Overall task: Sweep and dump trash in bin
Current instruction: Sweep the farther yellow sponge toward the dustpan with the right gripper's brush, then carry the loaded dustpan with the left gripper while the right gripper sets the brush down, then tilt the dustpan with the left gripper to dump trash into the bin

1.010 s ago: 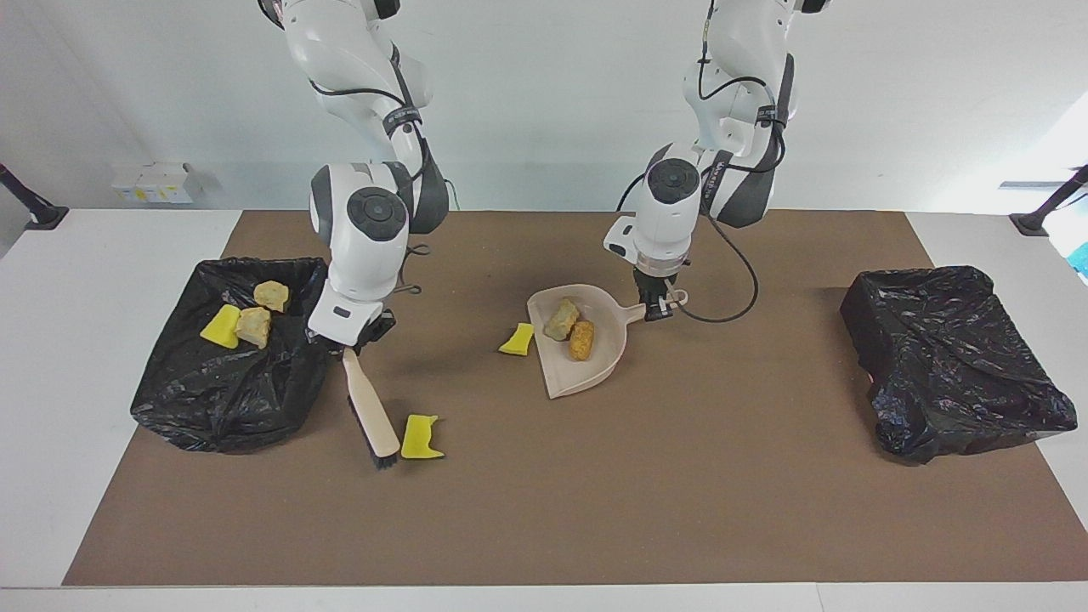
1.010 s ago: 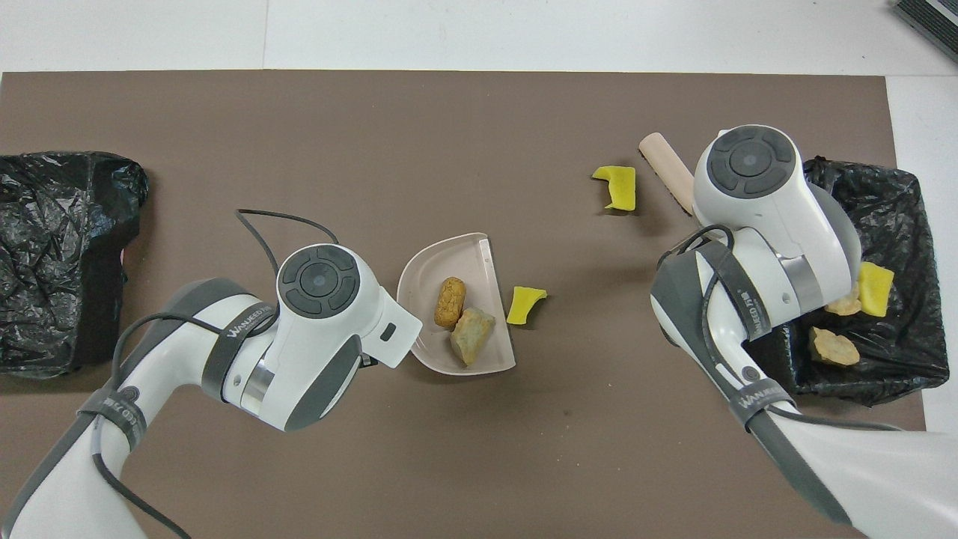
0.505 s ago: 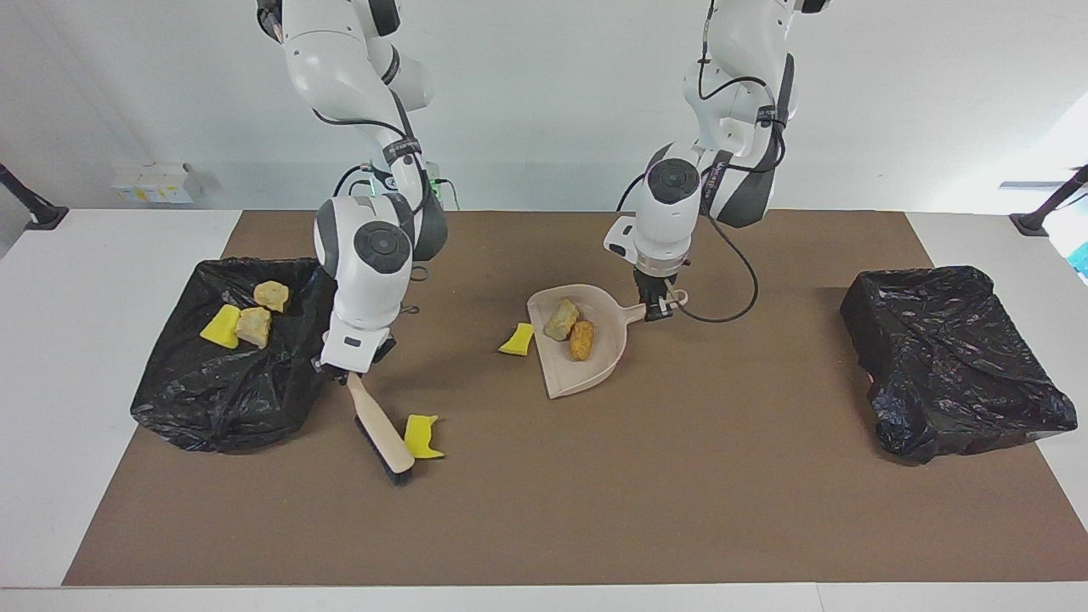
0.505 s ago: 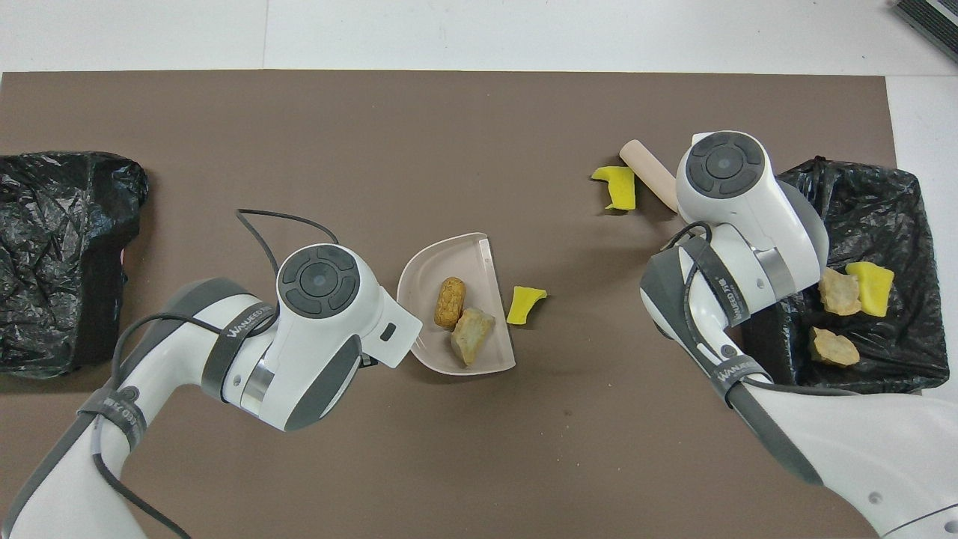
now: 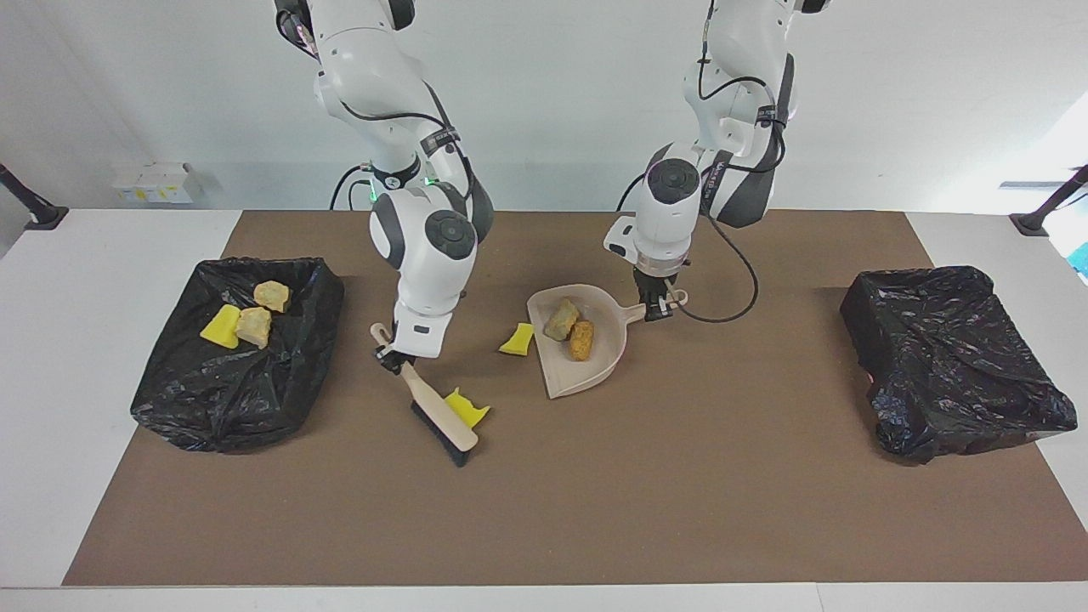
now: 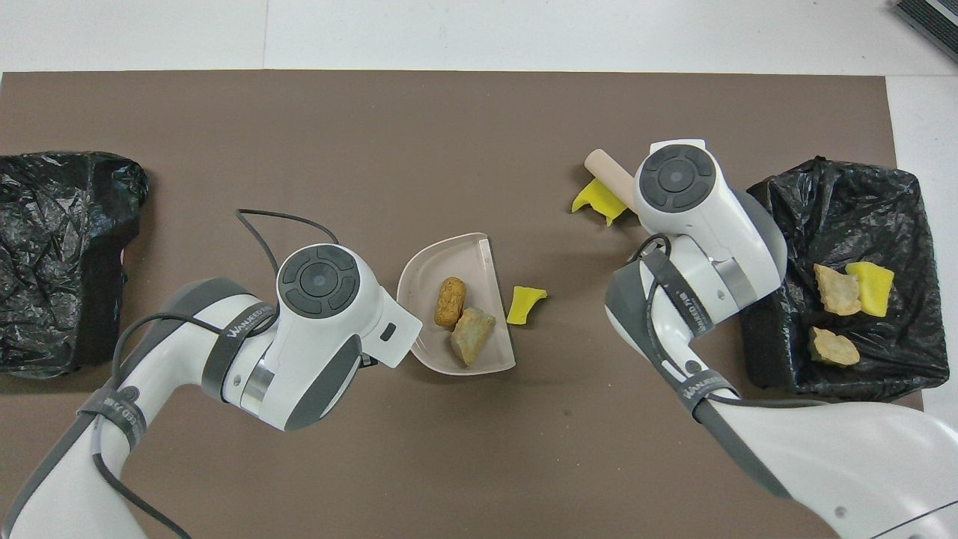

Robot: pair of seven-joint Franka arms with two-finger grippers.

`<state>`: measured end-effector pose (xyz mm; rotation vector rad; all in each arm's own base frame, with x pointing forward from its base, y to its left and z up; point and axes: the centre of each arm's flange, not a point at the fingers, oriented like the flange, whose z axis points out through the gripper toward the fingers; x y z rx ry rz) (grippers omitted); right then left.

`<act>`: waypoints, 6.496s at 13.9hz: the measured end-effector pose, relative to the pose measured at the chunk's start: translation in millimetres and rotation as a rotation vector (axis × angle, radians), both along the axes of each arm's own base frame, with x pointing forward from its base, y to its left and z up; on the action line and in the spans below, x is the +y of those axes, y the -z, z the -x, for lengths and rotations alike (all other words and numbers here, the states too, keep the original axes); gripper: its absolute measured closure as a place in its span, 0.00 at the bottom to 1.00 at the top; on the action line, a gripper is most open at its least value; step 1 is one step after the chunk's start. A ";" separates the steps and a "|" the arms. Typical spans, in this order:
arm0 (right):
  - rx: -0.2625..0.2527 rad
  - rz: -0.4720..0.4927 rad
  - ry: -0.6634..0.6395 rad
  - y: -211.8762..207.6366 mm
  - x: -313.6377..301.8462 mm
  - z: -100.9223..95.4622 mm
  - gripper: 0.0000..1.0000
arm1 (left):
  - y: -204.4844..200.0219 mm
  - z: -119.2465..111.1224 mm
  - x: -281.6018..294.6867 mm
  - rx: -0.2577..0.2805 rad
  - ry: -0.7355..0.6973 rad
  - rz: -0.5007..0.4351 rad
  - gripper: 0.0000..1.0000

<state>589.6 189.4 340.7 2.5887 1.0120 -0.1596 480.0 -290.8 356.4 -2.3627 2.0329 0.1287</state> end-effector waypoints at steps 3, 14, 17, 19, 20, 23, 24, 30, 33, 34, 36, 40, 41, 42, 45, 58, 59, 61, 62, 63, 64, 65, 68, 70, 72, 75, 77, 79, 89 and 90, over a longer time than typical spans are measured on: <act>0.015 -0.027 0.084 0.9 34.5 47.1 0.75 | 0.0 0.0 0.1 0.000 0.000 0.000 0.69; 0.162 -0.339 0.660 -9.9 143.0 143.9 0.75 | 0.1 0.0 0.2 0.000 0.000 0.000 0.69; 0.169 -0.343 0.738 -17.8 149.5 143.4 0.75 | 0.2 0.0 0.3 0.000 0.000 0.000 0.69; 0.194 -0.315 0.752 -24.0 141.8 140.1 0.75 | 0.2 -0.2 0.4 0.000 0.002 0.000 0.69; 0.201 -0.307 0.768 -29.1 133.1 135.0 0.75 | 0.2 -0.7 1.0 -0.001 0.009 0.001 0.69; 0.208 -0.305 0.817 -52.2 97.6 118.3 0.75 | 0.4 -5.2 6.9 -0.008 0.052 0.010 0.69; 0.204 -0.305 0.821 -61.3 88.3 116.2 0.75 | 0.8 -6.7 9.5 -0.009 0.060 0.012 0.69; 0.182 -0.248 0.766 -111.2 78.8 142.8 0.75 | 0.3 -19.0 28.0 -0.018 0.133 0.024 0.69; 0.141 -0.219 0.726 -121.8 113.1 188.3 0.75 | -0.2 -26.1 40.8 -0.020 0.126 0.026 0.69; 0.125 -0.232 0.699 -122.0 126.4 205.3 0.75 | -1.6 -29.1 44.6 -0.023 0.130 0.027 0.69; 0.092 -0.267 0.659 -119.1 146.0 231.1 0.75 | -5.4 -35.9 53.0 -0.030 0.137 0.031 0.69; 0.037 -0.295 0.701 -96.9 184.6 274.8 0.75 | -15.6 -53.0 80.7 -0.031 0.136 0.032 0.69; 0.027 -0.301 0.710 -88.0 192.9 284.1 0.75 | -21.8 -57.3 86.0 -0.025 0.134 0.030 0.69; 0.019 -0.310 0.715 -79.4 200.3 291.1 0.75 | -30.1 -62.3 91.4 -0.019 0.140 0.028 0.69; 0.016 -0.313 0.707 -53.1 221.3 305.6 0.75 | -59.2 -80.2 120.1 0.004 0.146 0.047 0.69; 0.028 -0.257 0.746 -69.3 243.8 286.5 0.00 | -132.2 -114.3 331.6 0.024 0.133 0.125 0.69; 0.035 -0.257 0.739 -85.2 235.6 274.8 0.00 | -133.3 -112.5 356.9 0.020 0.126 0.127 0.69; 0.049 -0.265 0.719 -117.4 216.3 248.7 0.00 | -137.1 -109.2 401.4 0.006 0.101 0.129 0.69; 0.056 -0.270 0.707 -132.6 206.5 235.6 0.00 | -140.9 -109.2 419.5 0.001 0.089 0.130 0.69; 0.063 -0.273 0.695 -145.4 197.6 224.1 0.00 | -145.1 -109.4 434.4 0.002 0.077 0.131 0.69; 0.070 -0.279 0.678 -158.2 187.9 212.4 0.00 | -149.6 -110.5 449.8 0.000 0.065 0.132 0.69; 0.074 -0.289 0.661 -170.0 177.6 200.8 0.00 | -153.1 -111.3 464.7 -0.002 0.048 0.132 0.69; 0.090 -0.320 0.602 -202.9 133.4 161.9 0.00 | -156.6 -106.6 513.9 -0.008 -0.013 0.133 0.69; 0.088 -0.346 0.590 -223.5 93.6 134.3 0.00 | -159.0 -99.1 544.0 -0.019 -0.019 0.131 0.69; 0.076 -0.374 0.572 -237.0 57.7 112.5 0.00 | -169.3 -94.9 567.6 -0.045 -0.008 0.122 0.69; 0.034 -0.363 0.518 -253.8 5.9 88.4 0.00 | -186.5 -91.7 590.6 -0.073 -0.003 0.081 0.69; 0.013 -0.336 0.466 -262.7 -24.1 78.3 0.00 | -195.5 -89.6 597.4 -0.068 0.006 0.033 0.69; 0.014 -0.328 0.424 -263.9 -55.2 69.2 0.00 | -201.3 -86.8 604.0 -0.060 0.006 -0.006 0.69; -0.025 -0.305 0.474 -267.1 -206.1 47.5 0.00 | -220.7 -91.3 624.5 -0.058 0.028 -0.325 0.69; -0.029 -0.305 0.496 -267.1 -217.8 47.8 0.00 | -219.7 -93.7 622.4 -0.050 0.038 -0.361 0.69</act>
